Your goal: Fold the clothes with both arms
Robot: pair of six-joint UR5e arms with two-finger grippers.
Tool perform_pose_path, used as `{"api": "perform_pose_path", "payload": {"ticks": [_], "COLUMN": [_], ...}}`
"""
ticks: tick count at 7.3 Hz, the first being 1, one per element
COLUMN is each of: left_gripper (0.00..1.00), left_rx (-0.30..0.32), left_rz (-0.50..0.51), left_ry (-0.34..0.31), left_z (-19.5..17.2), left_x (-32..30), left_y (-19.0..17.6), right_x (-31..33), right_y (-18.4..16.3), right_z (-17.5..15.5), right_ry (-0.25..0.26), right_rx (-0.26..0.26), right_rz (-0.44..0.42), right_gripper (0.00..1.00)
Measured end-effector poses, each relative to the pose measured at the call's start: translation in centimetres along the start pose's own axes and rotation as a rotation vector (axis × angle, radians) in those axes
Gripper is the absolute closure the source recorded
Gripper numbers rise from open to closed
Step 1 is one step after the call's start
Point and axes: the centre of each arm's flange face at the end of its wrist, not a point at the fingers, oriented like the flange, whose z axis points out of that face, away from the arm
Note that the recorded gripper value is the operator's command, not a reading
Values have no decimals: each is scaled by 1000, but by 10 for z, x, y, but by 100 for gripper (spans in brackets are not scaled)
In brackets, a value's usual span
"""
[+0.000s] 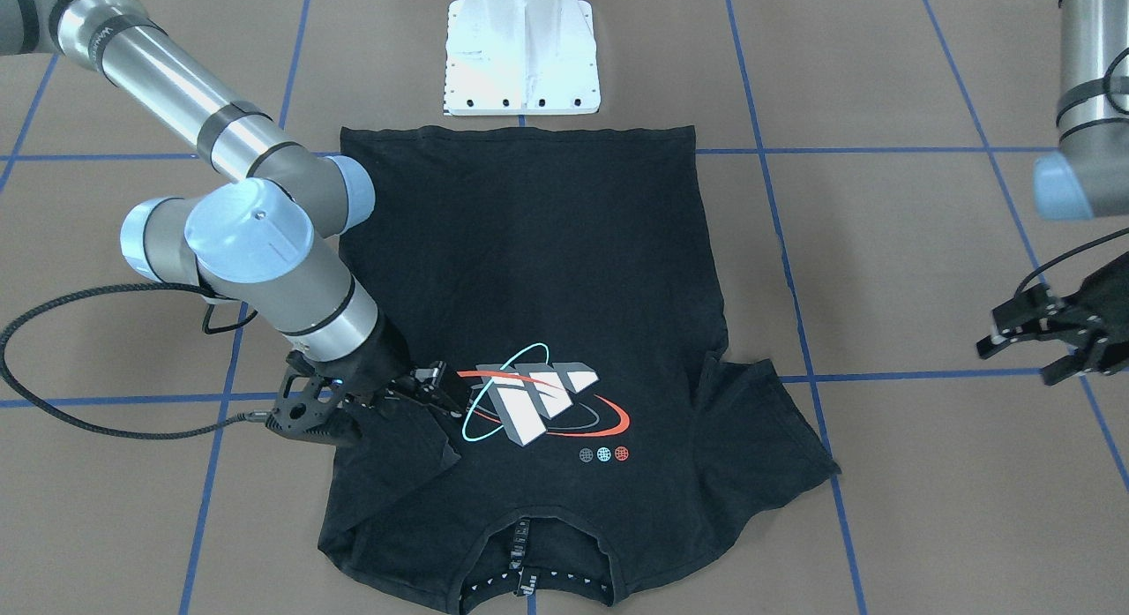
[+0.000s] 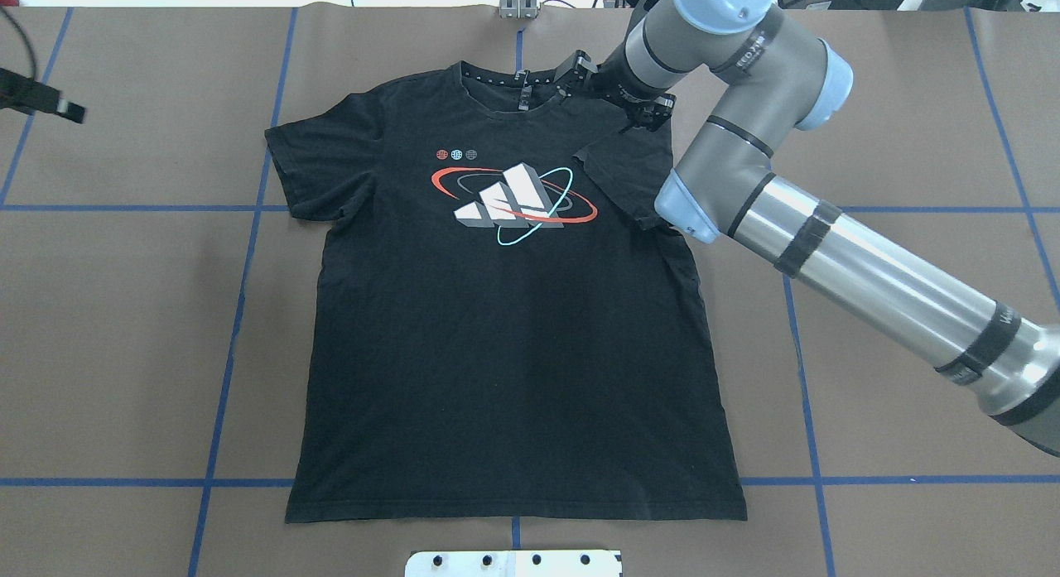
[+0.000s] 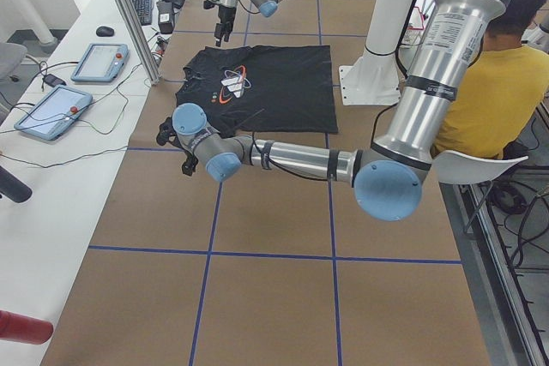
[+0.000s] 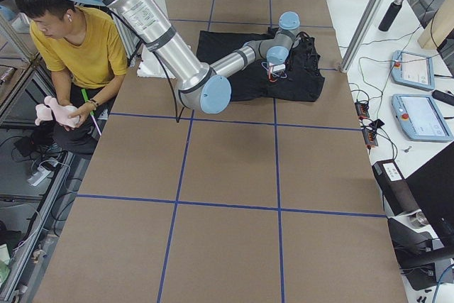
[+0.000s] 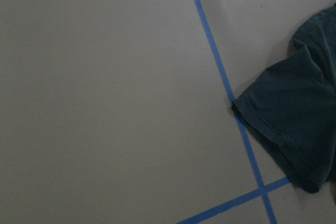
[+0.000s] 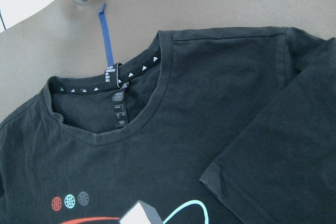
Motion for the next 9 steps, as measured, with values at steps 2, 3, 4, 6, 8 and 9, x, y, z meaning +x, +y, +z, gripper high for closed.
{"api": "perform_pose_path", "payload": {"ticks": [2, 3, 4, 6, 8, 9], "left_gripper": [4, 11, 16, 35, 41, 41], "left_rx": [-41, -40, -34, -14, -1, -2], "left_rz": [-2, 6, 18, 54, 64, 66], "left_ry": [-2, -24, -33, -44, -59, -59], "left_z": [60, 83, 100, 134, 153, 158], "left_x": [48, 62, 64, 52, 55, 59], "left_y": [-53, -65, -69, -60, -55, -53], "right_x": [56, 78, 93, 114, 119, 120], "right_y": [37, 55, 69, 82, 86, 86], "right_z": [-50, -71, -87, -100, -101, -101], "right_ry": [-44, -58, -68, -64, -61, -60], "right_rx": [-6, -14, -20, -26, -30, -31], "right_rz": [-22, -28, -29, -19, -17, -17], "right_gripper": [0, 0, 0, 0, 0, 0]}}
